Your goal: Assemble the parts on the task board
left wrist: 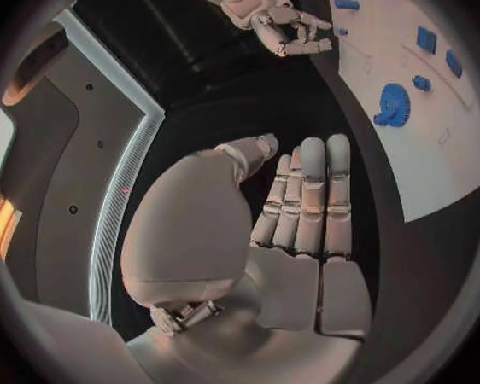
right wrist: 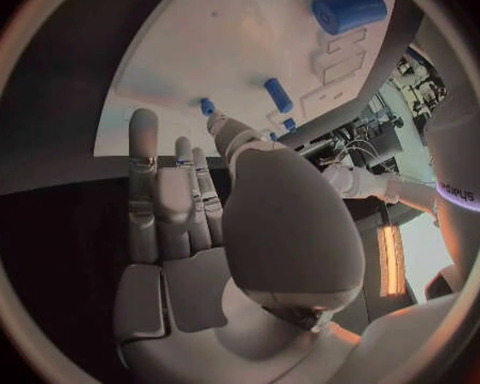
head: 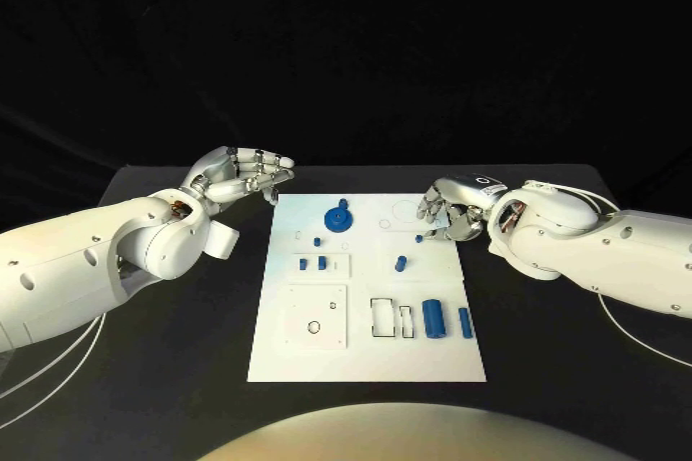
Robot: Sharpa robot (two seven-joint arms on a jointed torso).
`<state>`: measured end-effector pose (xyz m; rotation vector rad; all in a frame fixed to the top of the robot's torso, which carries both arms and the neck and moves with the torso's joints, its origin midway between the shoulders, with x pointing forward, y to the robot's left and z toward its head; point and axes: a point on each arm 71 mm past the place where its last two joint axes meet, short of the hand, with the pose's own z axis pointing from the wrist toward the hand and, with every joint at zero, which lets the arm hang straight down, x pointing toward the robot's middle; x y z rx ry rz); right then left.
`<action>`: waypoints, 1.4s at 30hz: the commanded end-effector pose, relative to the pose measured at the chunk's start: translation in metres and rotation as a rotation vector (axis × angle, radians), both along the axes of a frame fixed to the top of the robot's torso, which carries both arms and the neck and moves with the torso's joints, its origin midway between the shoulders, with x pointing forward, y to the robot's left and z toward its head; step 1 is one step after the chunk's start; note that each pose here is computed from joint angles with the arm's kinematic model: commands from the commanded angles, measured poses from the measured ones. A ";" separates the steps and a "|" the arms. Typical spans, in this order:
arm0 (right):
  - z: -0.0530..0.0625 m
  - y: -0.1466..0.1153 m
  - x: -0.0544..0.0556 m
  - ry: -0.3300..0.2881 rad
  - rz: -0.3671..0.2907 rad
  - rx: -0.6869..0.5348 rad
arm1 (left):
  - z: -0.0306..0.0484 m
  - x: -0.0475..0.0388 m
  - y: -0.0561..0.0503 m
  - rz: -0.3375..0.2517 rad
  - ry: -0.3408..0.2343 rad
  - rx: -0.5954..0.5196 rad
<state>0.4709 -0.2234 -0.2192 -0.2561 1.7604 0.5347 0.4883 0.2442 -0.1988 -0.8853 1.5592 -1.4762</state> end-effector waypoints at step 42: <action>-0.039 0.022 -0.006 0.078 0.031 -0.106 | 0.0054 -0.0019 0.003 0.065 0.030 -0.178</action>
